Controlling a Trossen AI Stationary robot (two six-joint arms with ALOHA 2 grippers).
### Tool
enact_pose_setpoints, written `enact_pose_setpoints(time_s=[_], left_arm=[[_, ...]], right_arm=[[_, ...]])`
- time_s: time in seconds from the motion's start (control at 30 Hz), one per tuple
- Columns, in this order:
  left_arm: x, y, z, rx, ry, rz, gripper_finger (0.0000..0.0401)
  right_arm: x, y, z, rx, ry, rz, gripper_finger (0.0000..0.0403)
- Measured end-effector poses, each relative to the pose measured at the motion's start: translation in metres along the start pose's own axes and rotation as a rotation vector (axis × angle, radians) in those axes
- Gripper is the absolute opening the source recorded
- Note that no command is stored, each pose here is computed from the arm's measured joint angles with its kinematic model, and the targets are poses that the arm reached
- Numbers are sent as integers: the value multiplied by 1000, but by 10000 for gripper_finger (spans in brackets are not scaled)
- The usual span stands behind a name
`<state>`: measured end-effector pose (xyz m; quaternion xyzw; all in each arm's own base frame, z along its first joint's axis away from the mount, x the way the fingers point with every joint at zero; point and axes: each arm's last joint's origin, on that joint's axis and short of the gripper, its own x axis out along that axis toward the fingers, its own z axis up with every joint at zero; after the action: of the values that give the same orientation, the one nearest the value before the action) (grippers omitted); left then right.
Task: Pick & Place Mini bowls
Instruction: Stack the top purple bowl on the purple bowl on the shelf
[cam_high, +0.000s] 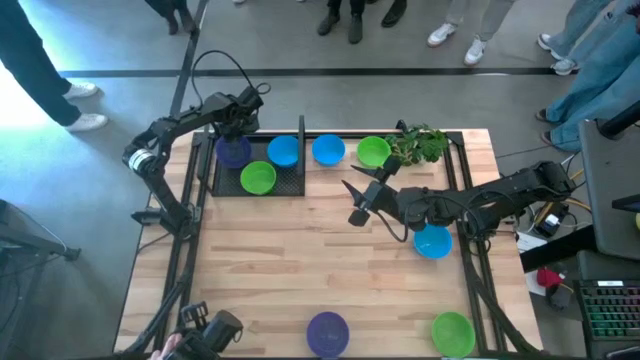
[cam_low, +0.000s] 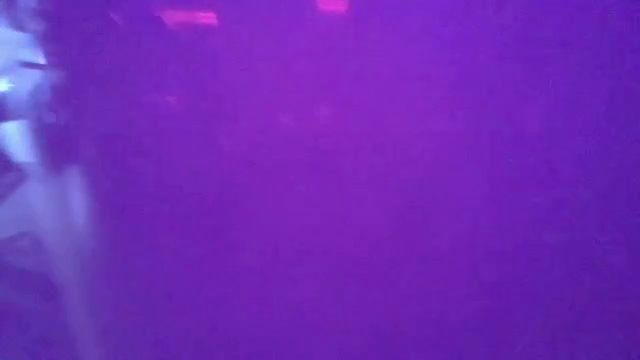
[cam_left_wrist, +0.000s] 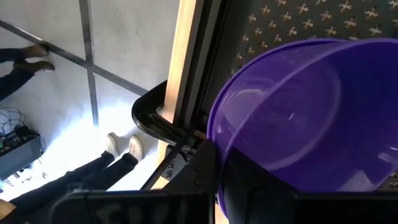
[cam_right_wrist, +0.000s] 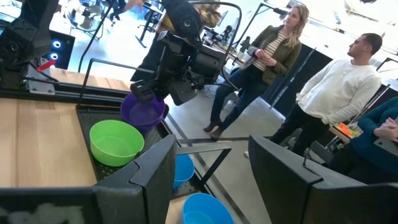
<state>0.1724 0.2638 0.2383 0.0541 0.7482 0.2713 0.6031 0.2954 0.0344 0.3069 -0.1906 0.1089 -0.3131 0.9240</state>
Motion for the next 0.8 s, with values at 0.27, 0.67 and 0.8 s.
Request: enact_pose_setpoints(time_s=[0.27,0.67,0.8], left_arm=[[0,1,1,-6,-7,7,12],[0,1,1,-13,-7,7,60],[0,2,1,-14,1,29,80]], right_arm=[[0,0,0,0,0,0,199],[0,0,0,0,0,0,199],[0,0,0,0,0,0,199]])
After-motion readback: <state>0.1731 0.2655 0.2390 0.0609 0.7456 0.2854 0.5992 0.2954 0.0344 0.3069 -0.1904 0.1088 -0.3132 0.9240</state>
